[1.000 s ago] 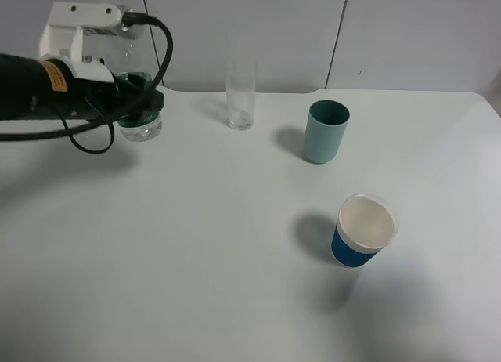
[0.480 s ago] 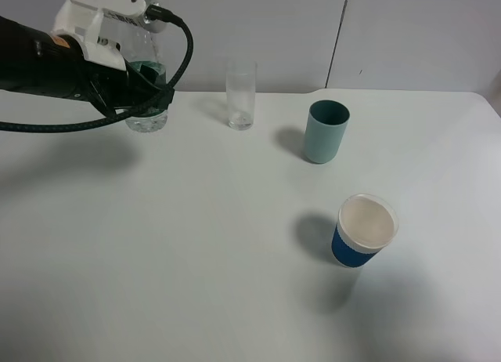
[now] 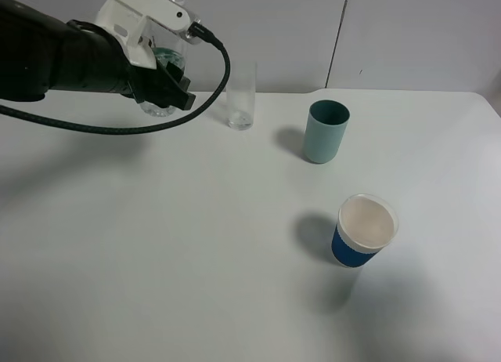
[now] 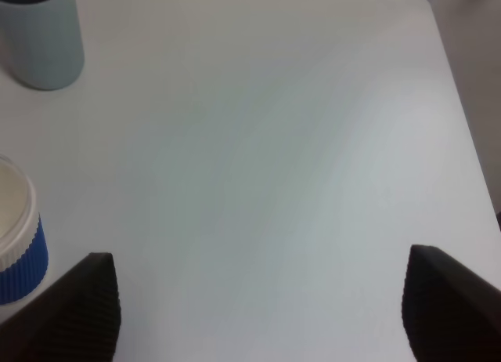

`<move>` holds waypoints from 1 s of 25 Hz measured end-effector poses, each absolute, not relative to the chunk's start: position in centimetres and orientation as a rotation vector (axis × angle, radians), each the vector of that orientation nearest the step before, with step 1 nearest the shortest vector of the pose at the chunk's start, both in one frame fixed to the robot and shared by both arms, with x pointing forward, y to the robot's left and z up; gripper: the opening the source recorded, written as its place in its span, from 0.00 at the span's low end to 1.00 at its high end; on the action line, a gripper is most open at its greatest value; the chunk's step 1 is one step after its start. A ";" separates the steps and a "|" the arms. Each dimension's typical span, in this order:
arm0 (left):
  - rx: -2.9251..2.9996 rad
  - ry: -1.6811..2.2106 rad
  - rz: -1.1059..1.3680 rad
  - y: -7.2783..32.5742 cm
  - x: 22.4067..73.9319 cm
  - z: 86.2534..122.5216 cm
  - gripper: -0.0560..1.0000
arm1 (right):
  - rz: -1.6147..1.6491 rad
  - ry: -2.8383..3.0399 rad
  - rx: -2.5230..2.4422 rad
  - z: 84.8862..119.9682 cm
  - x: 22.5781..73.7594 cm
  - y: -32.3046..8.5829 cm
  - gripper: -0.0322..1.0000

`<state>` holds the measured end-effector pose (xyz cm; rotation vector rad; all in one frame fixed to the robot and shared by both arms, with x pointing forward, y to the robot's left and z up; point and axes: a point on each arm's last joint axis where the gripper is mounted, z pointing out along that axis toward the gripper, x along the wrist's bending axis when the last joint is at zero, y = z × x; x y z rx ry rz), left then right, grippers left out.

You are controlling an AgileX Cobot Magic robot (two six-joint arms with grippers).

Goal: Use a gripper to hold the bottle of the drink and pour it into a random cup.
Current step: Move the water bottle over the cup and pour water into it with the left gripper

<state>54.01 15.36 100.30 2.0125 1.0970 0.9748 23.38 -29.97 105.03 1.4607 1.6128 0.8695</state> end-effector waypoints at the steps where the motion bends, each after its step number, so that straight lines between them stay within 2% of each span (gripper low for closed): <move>1: 2.011 1.090 0.996 15.1 54.4 100.5 0.57 | 0.870 1.613 1.461 105.0 23.4 -30.0 0.75; 14: 1.953 1.306 1.369 16.4 57.7 99.7 0.57 | 0.870 1.613 1.461 105.0 23.4 -30.0 0.75; 25: 2.189 1.204 1.588 15.4 59.9 98.9 0.57 | 0.870 1.613 1.461 105.0 23.4 -30.0 0.75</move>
